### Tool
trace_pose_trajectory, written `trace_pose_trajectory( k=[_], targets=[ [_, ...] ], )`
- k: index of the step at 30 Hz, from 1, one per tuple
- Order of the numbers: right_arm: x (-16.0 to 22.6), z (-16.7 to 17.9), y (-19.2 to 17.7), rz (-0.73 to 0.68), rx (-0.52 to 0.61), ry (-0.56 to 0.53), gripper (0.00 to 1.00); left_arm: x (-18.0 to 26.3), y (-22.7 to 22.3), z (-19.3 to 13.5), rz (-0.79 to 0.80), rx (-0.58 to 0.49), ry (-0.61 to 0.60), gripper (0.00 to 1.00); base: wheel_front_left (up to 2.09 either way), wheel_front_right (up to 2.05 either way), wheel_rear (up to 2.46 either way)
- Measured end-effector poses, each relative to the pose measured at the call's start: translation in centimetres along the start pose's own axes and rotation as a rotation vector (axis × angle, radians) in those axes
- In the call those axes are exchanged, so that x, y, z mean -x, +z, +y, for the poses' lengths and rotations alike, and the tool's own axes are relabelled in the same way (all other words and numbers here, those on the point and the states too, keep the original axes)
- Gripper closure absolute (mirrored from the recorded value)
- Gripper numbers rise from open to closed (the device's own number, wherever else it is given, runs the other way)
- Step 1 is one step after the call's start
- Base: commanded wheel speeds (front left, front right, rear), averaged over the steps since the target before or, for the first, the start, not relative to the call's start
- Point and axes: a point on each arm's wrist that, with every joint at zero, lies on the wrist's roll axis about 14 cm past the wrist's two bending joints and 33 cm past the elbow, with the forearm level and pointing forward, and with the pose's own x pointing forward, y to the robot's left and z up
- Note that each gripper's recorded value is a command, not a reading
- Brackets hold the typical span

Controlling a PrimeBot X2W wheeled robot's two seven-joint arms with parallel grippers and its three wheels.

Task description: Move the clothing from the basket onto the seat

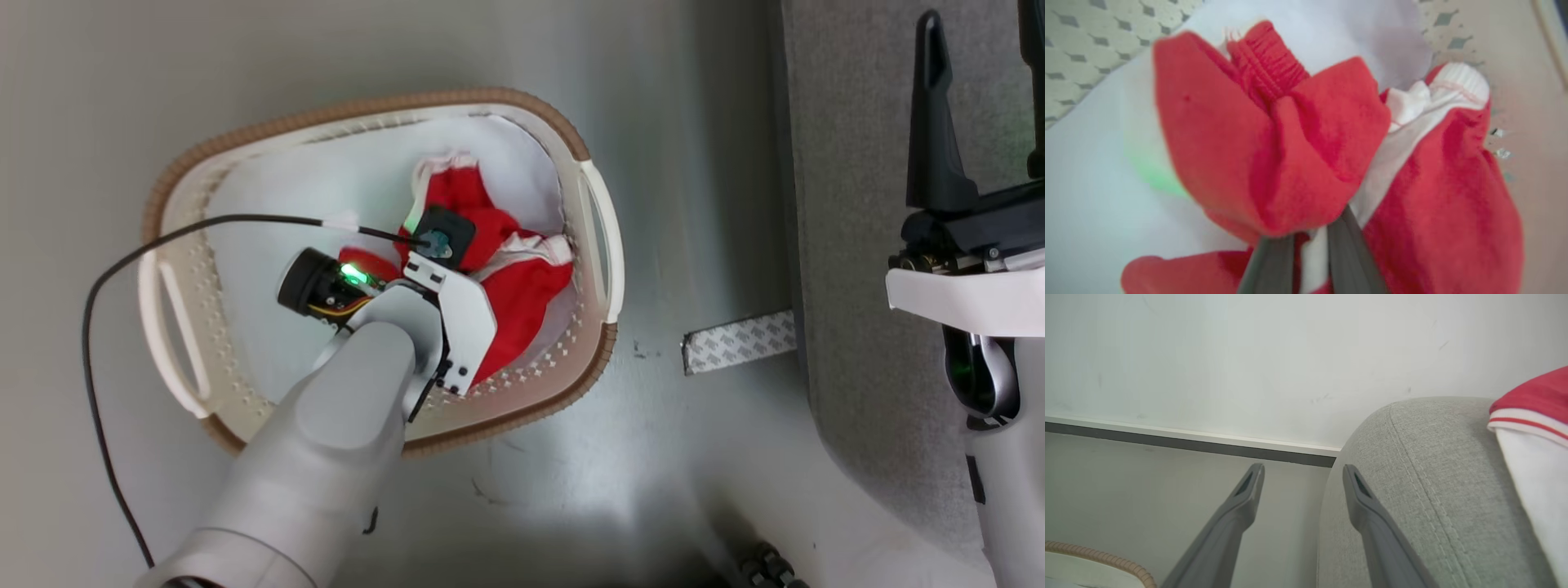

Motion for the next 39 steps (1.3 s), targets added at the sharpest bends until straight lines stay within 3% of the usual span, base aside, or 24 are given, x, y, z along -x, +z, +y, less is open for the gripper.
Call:
trace_pose_trajectory(
  k=[12, 25, 39],
  targets=[
    [3.3, 0.2, 4.3, -0.032, -0.023, -0.020, 0.00, 8.0, 7.8, 0.6, -0.301, 0.115, 0.100, 1.00, 0.00, 0.00, 0.00],
    [11.4, 3.1, 8.7, -0.057, -0.035, 0.007, 0.00, 22.2, 13.9, 0.1, -0.626, 0.145, 0.260, 1.00, 0.00, 0.00, 0.00],
    [19.6, 5.7, 11.0, -0.115, -0.039, 0.034, 0.00, 37.7, 13.8, 0.4, -0.908, 0.166, 0.462, 1.00, 0.00, 0.00, 0.00]
  ],
)
